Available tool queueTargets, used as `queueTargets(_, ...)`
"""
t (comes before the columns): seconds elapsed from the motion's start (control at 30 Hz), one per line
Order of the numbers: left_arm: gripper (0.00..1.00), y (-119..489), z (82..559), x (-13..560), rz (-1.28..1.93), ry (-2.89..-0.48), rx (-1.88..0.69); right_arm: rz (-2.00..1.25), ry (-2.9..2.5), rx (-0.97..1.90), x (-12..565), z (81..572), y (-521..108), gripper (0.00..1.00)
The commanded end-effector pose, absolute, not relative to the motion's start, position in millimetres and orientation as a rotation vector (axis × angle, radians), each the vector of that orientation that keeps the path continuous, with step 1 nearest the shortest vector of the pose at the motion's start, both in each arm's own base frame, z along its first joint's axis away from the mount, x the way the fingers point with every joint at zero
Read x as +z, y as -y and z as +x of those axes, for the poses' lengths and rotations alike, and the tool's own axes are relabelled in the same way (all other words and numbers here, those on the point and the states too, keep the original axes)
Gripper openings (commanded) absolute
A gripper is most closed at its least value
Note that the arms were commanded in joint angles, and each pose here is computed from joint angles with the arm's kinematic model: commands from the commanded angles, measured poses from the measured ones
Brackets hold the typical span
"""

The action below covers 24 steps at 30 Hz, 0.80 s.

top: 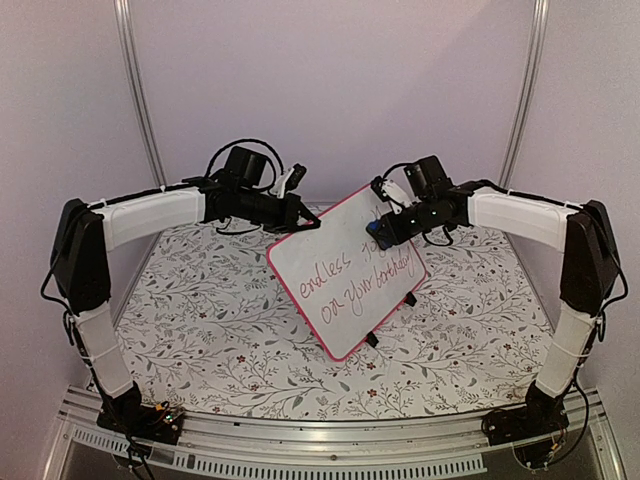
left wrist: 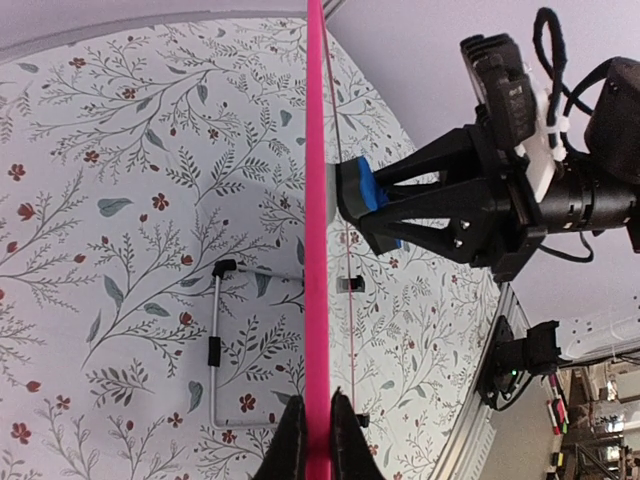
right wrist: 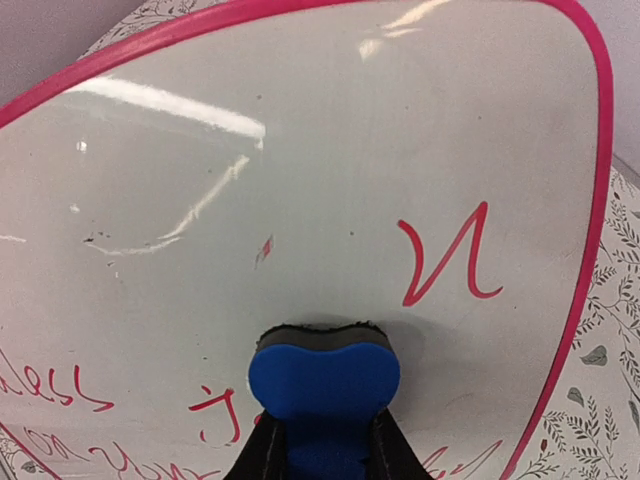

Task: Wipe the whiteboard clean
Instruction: Erase the whiteboard at the center of the board.

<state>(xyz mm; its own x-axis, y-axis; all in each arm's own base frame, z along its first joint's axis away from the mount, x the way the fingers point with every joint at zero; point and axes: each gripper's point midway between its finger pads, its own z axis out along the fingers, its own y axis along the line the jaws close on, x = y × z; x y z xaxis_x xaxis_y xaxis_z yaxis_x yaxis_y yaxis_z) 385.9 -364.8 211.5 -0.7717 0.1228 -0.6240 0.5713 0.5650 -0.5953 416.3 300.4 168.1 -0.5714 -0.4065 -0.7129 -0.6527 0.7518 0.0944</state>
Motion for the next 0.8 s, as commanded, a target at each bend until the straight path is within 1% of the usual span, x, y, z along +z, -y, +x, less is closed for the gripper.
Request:
queueTargets(0.0,0.00,371.9,379.6,222.6,0.658,-2.210,-1.076,-0.827,-2.395,0.439,131.5,389.7,-287.6,0.00)
queueTargets(0.2,0.00,371.4,380.2,222.8,0.657,-2.209,-1.073,-0.825,-2.391,0.437,130.8,389.8,-286.8,0.00)
queueTargets(0.57,0.00,371.9,380.5,219.7,0.658,-2.216,-1.075,-0.812,-2.236,0.458,191.4,420.0,-315.0,0.00)
queueTargets(0.77,0.00,372.3,380.4,218.8,0.661,-2.216,-1.074,-0.820,-2.217,0.440,201.5,434.9,-328.4,0.00)
